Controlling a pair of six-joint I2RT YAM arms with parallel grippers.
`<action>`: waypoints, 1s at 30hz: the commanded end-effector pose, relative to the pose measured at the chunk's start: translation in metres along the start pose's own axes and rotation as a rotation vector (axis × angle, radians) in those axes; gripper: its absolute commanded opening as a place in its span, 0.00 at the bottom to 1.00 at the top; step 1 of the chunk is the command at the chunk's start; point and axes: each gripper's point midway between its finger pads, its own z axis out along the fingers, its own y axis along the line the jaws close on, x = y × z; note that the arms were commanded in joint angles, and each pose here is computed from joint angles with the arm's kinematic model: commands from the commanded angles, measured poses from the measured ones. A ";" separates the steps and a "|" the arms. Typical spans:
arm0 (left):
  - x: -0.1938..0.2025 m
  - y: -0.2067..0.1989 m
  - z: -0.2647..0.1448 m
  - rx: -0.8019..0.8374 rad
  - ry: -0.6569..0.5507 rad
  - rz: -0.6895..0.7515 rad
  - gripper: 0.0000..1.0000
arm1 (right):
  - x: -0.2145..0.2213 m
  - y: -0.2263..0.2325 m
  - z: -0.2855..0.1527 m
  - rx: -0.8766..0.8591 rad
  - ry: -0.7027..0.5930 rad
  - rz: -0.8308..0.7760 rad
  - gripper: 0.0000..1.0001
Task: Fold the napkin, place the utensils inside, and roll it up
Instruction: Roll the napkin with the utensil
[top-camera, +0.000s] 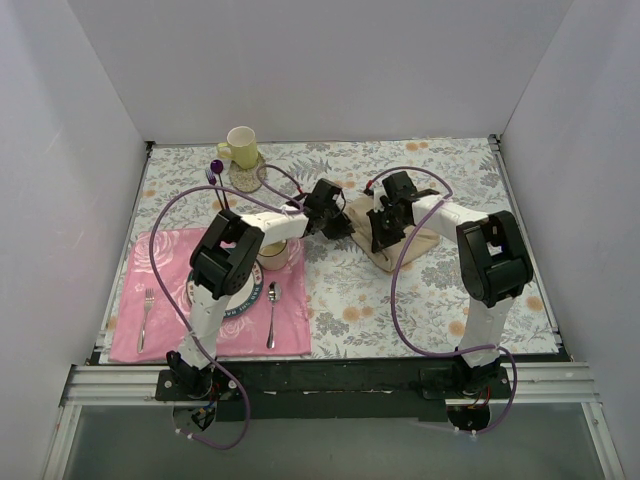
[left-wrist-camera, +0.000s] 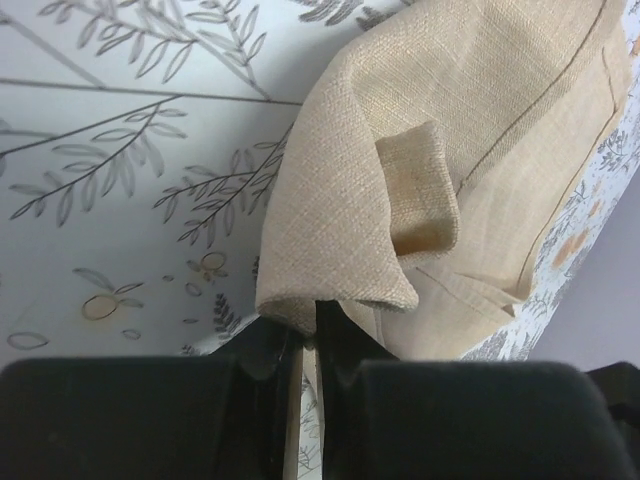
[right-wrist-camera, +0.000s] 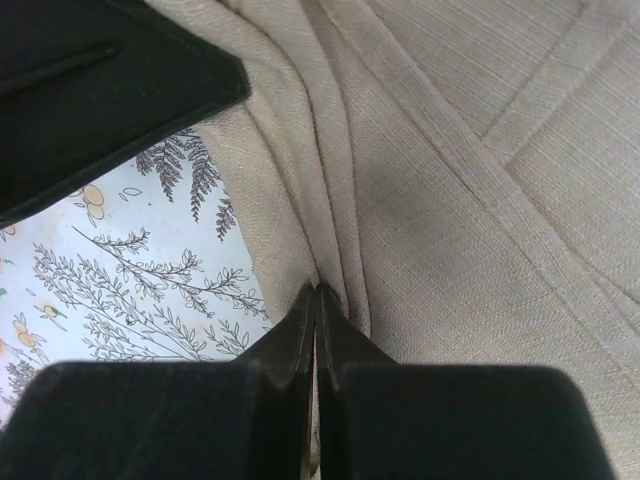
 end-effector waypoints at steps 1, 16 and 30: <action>0.009 0.011 0.004 -0.100 0.071 0.060 0.00 | 0.030 -0.025 0.026 0.141 0.102 -0.091 0.05; 0.025 0.011 -0.013 -0.145 0.181 0.042 0.00 | -0.015 0.024 -0.005 0.104 -0.111 -0.254 0.47; 0.023 0.008 -0.018 -0.134 0.166 0.043 0.00 | -0.043 0.062 -0.025 -0.049 -0.201 -0.192 0.54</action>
